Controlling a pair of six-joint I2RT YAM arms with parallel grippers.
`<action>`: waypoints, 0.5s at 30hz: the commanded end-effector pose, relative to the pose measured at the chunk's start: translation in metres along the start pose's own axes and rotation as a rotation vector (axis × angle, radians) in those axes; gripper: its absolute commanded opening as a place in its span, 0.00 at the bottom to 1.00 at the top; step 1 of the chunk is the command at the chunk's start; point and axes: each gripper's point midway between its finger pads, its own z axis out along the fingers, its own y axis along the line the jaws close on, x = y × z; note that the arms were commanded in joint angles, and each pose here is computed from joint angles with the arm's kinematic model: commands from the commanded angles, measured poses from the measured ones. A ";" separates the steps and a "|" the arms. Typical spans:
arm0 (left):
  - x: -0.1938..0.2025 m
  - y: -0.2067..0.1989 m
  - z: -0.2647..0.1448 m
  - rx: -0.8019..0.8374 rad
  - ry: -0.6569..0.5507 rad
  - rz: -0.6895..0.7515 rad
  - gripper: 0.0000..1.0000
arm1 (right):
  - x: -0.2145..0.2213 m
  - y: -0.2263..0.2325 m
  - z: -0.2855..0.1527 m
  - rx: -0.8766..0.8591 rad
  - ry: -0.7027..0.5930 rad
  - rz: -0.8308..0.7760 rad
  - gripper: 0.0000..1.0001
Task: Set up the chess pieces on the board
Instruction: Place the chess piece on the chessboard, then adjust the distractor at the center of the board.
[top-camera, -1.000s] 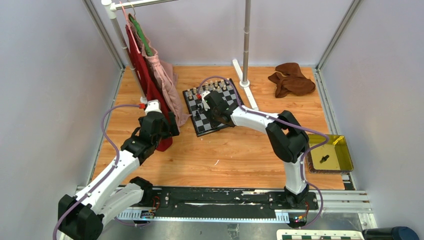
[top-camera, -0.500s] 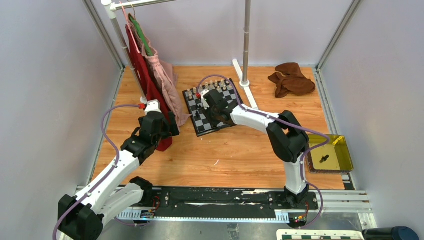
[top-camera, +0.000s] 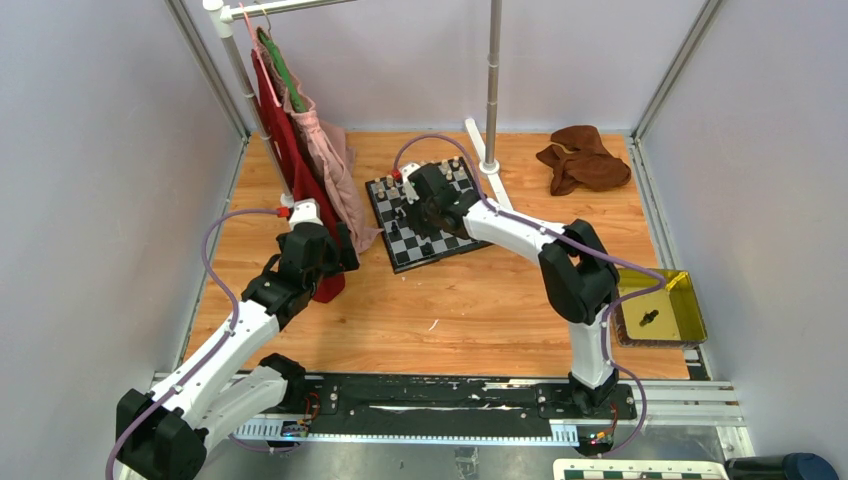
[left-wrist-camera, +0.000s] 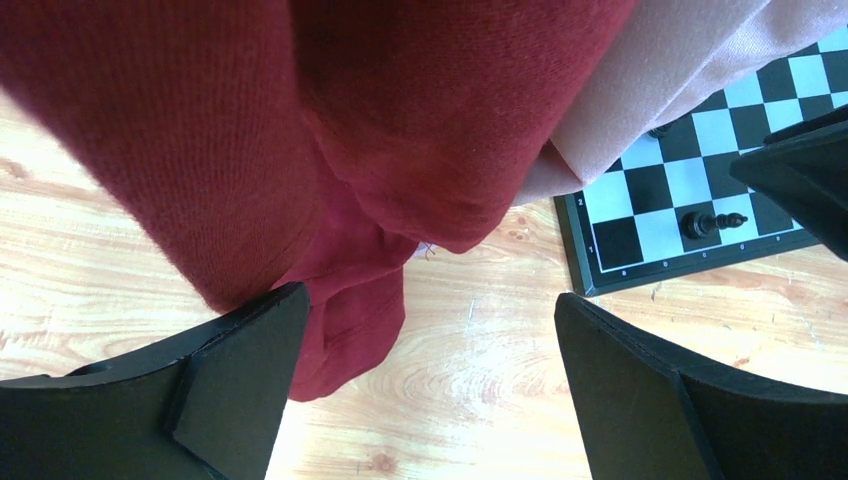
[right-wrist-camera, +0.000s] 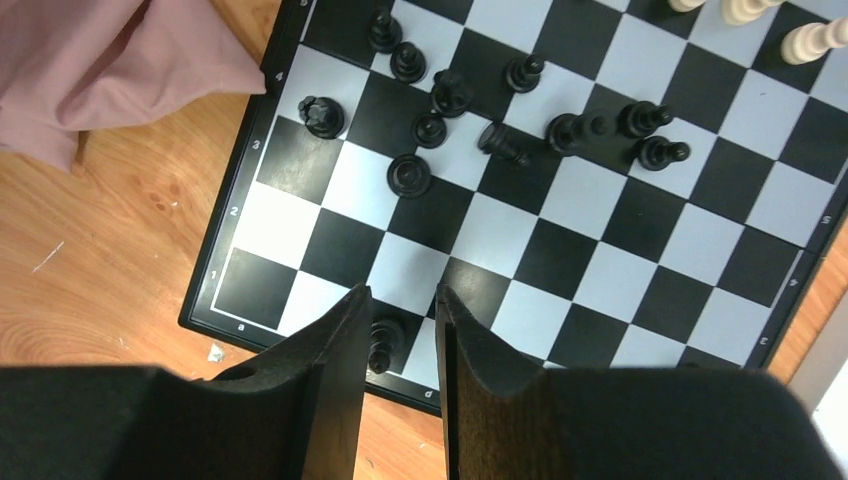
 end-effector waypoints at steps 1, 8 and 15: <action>-0.015 -0.001 0.000 -0.008 -0.048 -0.016 1.00 | -0.012 -0.015 -0.006 0.016 -0.011 0.008 0.35; -0.025 -0.014 -0.004 -0.006 -0.101 0.073 1.00 | -0.020 -0.034 -0.007 0.036 -0.028 0.038 0.34; -0.031 -0.050 -0.007 0.022 -0.138 0.211 1.00 | -0.023 -0.056 -0.007 0.071 -0.043 0.083 0.34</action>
